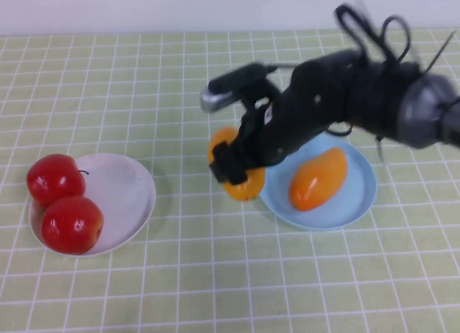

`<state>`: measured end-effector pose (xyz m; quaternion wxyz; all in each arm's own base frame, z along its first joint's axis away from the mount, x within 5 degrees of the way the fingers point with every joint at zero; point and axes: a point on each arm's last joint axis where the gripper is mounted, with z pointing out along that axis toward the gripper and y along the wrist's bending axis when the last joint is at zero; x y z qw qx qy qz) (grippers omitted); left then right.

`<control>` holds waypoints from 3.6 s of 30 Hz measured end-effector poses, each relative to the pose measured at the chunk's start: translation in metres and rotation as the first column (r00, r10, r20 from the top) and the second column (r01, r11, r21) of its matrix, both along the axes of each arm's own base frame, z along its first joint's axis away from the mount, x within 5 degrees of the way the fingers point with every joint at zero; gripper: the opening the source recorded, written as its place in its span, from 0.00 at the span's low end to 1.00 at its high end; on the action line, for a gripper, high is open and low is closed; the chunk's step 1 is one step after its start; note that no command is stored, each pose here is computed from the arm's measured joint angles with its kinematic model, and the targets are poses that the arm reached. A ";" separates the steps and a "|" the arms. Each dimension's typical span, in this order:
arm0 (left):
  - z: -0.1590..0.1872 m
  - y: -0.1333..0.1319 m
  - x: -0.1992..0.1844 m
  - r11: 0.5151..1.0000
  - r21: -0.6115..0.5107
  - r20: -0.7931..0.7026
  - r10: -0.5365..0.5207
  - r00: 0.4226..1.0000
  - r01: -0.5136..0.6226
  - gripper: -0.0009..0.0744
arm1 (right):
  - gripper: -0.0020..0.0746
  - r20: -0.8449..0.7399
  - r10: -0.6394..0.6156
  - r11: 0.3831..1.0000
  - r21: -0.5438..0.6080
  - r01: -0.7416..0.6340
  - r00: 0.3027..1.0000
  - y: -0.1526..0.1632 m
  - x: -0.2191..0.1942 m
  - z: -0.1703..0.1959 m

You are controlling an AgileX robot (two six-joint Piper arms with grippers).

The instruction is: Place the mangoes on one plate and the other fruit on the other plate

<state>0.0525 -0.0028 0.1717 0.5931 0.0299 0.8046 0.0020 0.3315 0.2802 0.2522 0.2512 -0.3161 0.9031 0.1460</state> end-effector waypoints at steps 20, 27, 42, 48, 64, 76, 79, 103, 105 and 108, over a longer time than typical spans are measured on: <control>0.000 0.000 0.000 1.000 0.000 0.000 0.000 1.000 0.000 0.01 | 0.74 -0.045 -0.468 0.875 -0.165 0.455 0.883 -0.131 0.032 0.028; 0.000 0.000 0.000 1.000 0.000 0.000 0.000 1.000 0.000 0.01 | 0.74 -0.081 -0.475 0.869 -0.203 0.452 0.876 -0.135 0.028 0.018; 0.000 0.000 0.000 1.000 0.000 0.000 0.000 1.000 0.000 0.01 | 0.74 -0.031 0.252 0.948 -0.191 -0.253 0.967 -0.063 0.002 0.007; 0.000 0.000 0.000 1.000 0.000 0.000 0.000 1.000 0.000 0.01 | 0.74 -0.096 0.244 0.946 -0.194 -0.258 0.965 -0.054 0.013 -0.032; 0.000 0.000 0.000 1.000 0.000 0.000 0.000 1.000 0.000 0.01 | 0.74 -0.122 0.194 0.955 -0.204 -0.216 0.973 -0.052 0.018 -0.047; 0.000 0.000 0.000 1.000 0.000 0.000 0.000 1.000 0.000 0.01 | 0.88 -0.075 0.027 0.977 -0.211 -0.042 0.997 -0.061 0.029 -0.046; 0.000 0.000 0.000 1.000 0.000 0.000 0.000 1.000 0.000 0.01 | 0.92 -0.083 0.012 0.977 -0.212 -0.029 0.997 -0.062 0.028 -0.044; 0.000 0.000 0.000 1.000 0.000 0.000 0.000 1.000 0.000 0.01 | 0.10 -0.019 -0.021 0.984 -0.177 0.017 1.000 -0.106 -0.049 0.066; 0.000 0.000 0.000 1.000 0.000 0.000 0.000 1.000 0.000 0.01 | 0.05 -0.026 -0.023 0.984 -0.178 0.018 0.999 -0.114 -0.062 0.066; 0.000 0.000 0.000 1.000 0.000 0.000 0.000 1.000 0.000 0.01 | 0.02 -0.024 -0.025 0.985 -0.171 0.020 0.999 -0.125 -0.081 0.069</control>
